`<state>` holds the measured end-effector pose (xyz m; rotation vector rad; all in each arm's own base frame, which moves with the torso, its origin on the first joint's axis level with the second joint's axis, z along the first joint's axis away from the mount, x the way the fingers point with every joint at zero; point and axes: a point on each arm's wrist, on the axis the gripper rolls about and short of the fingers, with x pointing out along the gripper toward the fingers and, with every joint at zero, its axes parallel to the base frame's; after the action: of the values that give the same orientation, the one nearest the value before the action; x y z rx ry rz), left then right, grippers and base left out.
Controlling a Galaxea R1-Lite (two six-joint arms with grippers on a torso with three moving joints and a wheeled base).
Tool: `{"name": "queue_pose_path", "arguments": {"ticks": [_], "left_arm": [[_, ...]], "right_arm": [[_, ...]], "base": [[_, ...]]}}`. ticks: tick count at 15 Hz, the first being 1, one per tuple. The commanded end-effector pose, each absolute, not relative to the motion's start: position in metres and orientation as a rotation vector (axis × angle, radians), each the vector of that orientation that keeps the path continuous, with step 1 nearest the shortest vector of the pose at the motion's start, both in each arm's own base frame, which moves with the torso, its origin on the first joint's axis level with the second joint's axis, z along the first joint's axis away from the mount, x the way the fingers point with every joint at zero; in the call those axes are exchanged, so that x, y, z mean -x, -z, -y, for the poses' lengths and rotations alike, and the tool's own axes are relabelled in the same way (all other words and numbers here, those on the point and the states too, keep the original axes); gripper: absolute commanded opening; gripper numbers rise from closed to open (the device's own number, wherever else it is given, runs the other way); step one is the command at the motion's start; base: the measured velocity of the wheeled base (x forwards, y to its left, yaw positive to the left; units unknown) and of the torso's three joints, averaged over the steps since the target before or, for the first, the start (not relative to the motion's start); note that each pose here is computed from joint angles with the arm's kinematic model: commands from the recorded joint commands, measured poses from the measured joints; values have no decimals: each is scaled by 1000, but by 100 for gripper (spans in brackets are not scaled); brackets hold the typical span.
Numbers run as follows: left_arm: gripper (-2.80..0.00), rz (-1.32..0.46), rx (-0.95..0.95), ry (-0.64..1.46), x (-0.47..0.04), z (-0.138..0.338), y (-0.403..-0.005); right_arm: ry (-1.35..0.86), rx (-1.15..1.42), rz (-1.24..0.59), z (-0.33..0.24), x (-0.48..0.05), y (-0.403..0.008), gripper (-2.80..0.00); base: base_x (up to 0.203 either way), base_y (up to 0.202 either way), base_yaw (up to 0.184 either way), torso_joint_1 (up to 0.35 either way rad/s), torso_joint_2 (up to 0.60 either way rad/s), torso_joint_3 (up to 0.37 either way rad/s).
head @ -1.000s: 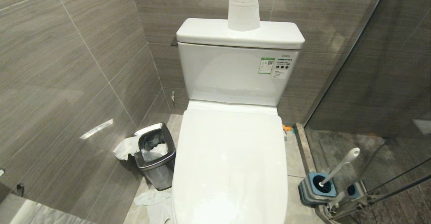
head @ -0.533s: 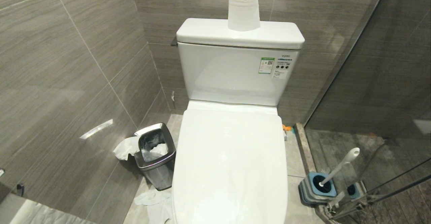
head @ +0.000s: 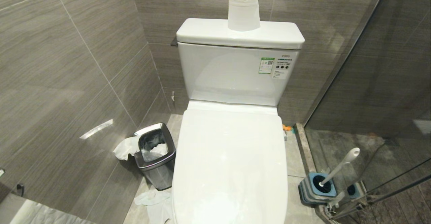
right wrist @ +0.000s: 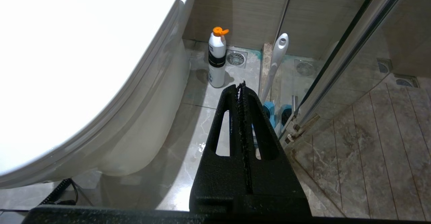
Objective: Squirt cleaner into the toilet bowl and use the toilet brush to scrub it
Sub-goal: Use the left hand to lift the toilet lid slightly
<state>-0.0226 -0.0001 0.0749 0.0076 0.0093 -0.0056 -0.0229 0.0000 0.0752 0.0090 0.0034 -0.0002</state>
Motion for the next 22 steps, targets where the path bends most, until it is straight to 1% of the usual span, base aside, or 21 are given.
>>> {"name": "queue_pose_path", "arguments": {"ticks": [1, 10, 16, 20, 22], "left_arm": [[-280, -12, -17, 9, 22, 0, -74], [-280, -15, -109, 32, 22, 0, -74], [-280, -19, -95, 25, 22, 0, -73], [-280, -14, -8, 15, 22, 0, -74], [-280, -14, 0, 9, 22, 0, -74]], "right_arm": [[0, -9, -4, 0, 23, -75, -280], [-1, -8, -5, 0, 23, -75, -280], [-12, 52, -6, 0, 23, -75, -280], [1, -23, -4, 0, 23, -75, -280], [2, -23, -3, 0, 23, -75, -280]], "base": [[0, 0, 0, 0, 0, 0], [0, 0, 0, 0, 0, 0], [0, 0, 0, 0, 0, 0], [0, 0, 0, 0, 0, 0], [0, 0, 0, 0, 0, 0]]}}
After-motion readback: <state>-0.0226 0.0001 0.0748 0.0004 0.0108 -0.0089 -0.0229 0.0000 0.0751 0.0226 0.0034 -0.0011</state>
